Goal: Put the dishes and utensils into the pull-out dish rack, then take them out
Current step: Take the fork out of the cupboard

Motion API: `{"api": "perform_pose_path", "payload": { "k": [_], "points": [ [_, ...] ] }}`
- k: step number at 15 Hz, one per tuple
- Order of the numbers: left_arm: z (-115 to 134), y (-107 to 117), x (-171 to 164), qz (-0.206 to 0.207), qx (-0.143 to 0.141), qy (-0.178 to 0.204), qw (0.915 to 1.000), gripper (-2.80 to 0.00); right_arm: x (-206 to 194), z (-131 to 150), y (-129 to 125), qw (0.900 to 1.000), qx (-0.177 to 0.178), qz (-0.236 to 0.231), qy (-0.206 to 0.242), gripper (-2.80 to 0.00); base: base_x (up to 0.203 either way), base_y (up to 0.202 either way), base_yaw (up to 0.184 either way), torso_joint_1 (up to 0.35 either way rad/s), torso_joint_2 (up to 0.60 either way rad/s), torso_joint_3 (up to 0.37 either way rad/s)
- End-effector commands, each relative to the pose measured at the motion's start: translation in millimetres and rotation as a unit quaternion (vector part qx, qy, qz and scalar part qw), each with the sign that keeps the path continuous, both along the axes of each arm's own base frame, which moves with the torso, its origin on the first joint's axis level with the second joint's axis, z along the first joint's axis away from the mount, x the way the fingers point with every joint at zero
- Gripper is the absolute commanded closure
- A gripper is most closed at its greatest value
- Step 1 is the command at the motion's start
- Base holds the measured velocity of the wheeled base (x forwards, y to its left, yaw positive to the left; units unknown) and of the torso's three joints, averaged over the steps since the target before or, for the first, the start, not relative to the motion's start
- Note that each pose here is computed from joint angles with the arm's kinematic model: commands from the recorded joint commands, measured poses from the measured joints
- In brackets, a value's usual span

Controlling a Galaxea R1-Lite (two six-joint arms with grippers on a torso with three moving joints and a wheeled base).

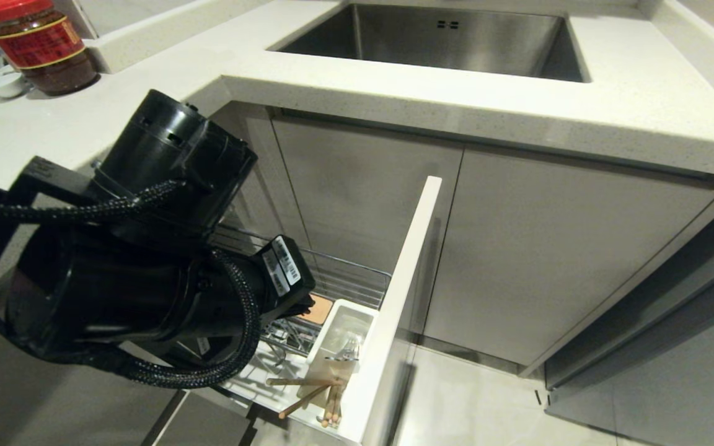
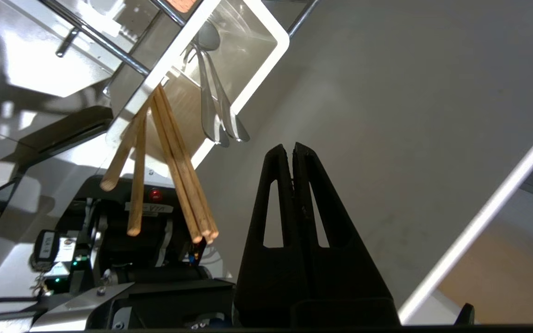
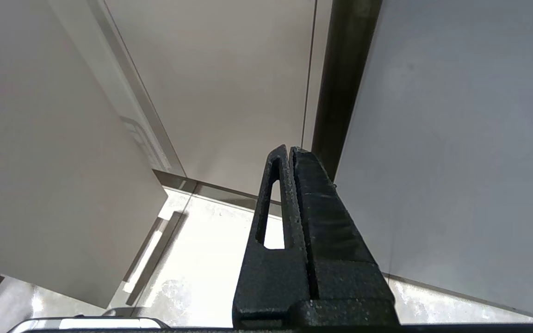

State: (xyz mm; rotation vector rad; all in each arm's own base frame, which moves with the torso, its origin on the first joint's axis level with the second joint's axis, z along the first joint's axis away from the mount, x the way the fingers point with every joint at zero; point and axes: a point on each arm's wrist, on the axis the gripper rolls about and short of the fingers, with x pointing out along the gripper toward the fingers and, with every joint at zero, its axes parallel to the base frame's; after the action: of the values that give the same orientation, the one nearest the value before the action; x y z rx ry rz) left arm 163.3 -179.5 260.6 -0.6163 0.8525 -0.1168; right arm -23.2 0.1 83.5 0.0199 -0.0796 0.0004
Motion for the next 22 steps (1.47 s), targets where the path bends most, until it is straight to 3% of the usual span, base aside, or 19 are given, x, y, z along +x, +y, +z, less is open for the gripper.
{"api": "perform_pose_path", "payload": {
  "k": [1,8,9,16,20,22],
  "points": [
    [-13,-3,1,-0.002,0.008,0.014,0.9999,0.00,2,-7,0,1.000,0.000,0.000,0.012,0.00,0.000,0.000,0.000,0.000,0.00,0.000],
    [-38,-15,11,-0.021,0.006,0.081,0.9964,0.00,2,-7,0,1.000,0.000,0.000,0.012,0.00,0.000,0.000,0.000,0.000,0.00,0.000],
    [-38,-15,11,-0.020,0.006,0.081,0.9965,-2.80,2,-7,0,1.000,0.000,0.000,0.013,0.00,0.000,0.000,0.000,0.000,0.00,0.000],
    [-58,-22,27,-0.006,0.027,0.104,0.9942,-2.80,2,-7,0,1.000,0.000,0.000,0.012,0.00,0.000,0.000,0.000,0.000,0.00,0.000],
    [-61,-20,38,-0.024,-0.013,0.134,0.9906,-2.80,2,-7,0,1.000,0.000,0.000,0.012,0.00,0.000,0.000,0.000,0.000,0.00,0.000],
    [-65,-18,44,-0.017,-0.015,0.138,0.9902,-2.80,2,-7,0,1.000,0.000,0.000,0.012,0.00,0.000,0.000,0.000,0.000,0.00,0.000]
  ]
}}
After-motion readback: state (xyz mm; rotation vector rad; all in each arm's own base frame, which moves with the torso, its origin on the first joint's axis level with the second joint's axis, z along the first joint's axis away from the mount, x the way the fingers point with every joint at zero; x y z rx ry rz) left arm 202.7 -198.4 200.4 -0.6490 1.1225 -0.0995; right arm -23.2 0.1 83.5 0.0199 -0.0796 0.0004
